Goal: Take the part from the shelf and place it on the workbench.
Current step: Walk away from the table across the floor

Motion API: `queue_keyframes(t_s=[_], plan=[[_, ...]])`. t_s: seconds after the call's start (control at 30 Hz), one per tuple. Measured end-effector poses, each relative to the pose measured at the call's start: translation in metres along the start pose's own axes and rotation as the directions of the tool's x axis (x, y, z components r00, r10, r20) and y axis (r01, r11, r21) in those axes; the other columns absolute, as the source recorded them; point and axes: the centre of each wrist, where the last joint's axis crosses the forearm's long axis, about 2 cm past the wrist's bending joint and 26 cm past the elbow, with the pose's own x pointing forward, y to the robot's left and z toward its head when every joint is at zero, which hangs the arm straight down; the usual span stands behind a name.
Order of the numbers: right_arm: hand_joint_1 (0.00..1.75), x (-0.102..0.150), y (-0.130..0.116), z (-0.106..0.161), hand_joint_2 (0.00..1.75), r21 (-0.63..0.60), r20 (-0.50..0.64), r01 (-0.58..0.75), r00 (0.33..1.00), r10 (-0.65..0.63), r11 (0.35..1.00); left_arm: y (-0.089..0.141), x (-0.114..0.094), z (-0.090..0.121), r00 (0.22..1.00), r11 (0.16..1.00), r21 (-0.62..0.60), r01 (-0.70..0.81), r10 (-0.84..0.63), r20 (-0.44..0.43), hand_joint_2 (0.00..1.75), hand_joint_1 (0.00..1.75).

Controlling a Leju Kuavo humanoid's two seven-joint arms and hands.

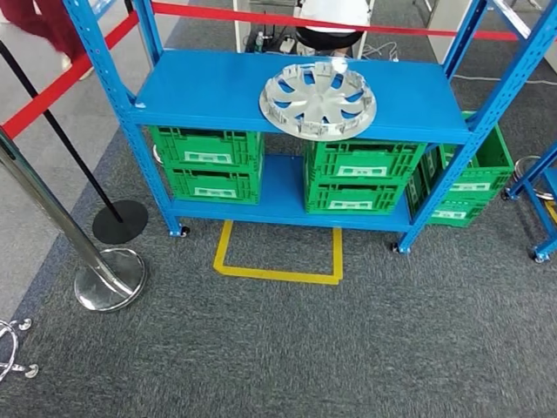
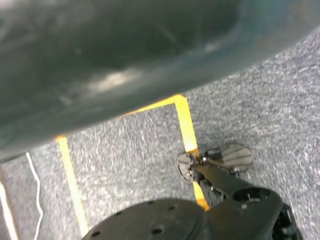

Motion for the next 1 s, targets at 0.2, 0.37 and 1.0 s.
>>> queue_keyframes(t_s=[0.2, 0.37, 1.0], plan=[[0.0, 0.001, -0.004, 0.001, 1.75, -0.005, -0.003, 0.0, 1.0, 0.0, 1.0, 0.001, 0.002, -0.001, 1.0, 0.999, 0.025, -0.026, 0.026, -0.015, 1.31, 0.0], [0.0, 0.005, -0.005, 0.0, 1.75, -0.003, 0.006, 0.001, 1.0, -0.001, 1.0, 0.004, 0.012, -0.006, 0.999, 0.999, 0.034, -0.041, 0.04, 0.004, 0.87, 0.0], [0.0, 0.008, -0.011, 0.002, 0.87, -0.017, -0.013, -0.026, 1.0, 0.025, 1.0, 0.012, 0.001, -0.003, 0.998, 0.998, 0.028, -0.048, 0.049, -0.039, 0.87, 0.0]])
